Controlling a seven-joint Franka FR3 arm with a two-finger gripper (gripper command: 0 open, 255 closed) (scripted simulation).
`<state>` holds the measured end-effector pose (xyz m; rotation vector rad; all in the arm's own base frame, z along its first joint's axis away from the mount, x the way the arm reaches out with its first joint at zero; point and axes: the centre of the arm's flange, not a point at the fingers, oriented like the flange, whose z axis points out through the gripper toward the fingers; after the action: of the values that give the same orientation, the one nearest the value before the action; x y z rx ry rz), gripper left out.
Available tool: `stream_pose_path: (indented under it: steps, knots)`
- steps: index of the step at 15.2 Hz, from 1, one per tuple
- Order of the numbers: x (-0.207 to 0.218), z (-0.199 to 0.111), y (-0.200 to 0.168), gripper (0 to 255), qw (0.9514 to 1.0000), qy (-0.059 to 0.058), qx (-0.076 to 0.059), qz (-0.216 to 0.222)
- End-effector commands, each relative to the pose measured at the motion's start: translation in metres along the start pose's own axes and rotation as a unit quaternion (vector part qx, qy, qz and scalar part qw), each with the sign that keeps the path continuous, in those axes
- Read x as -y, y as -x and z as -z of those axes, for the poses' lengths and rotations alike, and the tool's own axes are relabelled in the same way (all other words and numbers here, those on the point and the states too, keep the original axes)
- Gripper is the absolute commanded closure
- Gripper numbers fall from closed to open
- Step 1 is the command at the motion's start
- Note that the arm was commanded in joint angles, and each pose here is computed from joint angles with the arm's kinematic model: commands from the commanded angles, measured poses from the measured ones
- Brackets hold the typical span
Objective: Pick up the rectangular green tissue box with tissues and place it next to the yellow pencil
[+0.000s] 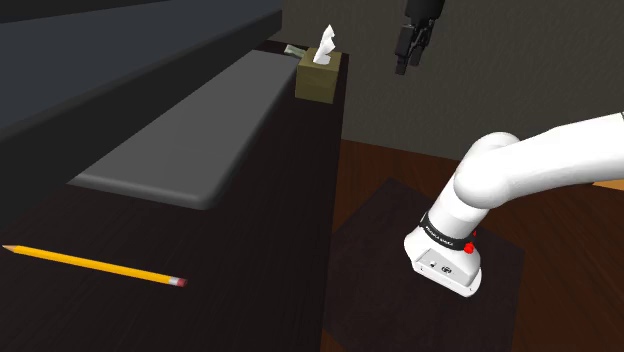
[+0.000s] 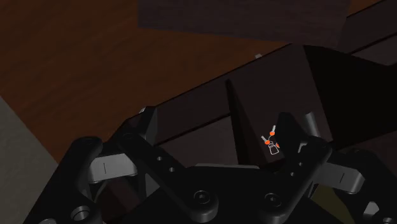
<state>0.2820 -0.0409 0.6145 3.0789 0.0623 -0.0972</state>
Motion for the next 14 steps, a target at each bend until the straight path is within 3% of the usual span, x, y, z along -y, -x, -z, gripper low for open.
stream_pose_path:
  steps: [1, 7, 10, 14]
  knots:
    - [0.0, 0.0, 0.0, 0, 1.0, 0.0, 0.0, 0.0]
    - [0.018, 0.019, -0.047, 0, 0.9953, -0.085, -0.047, -0.005]
    - [0.026, 0.031, -0.07, 0, 0.9894, -0.127, -0.07, -0.007]
    - [0.034, 0.05, -0.099, 0, 0.9778, -0.183, -0.101, -0.01]
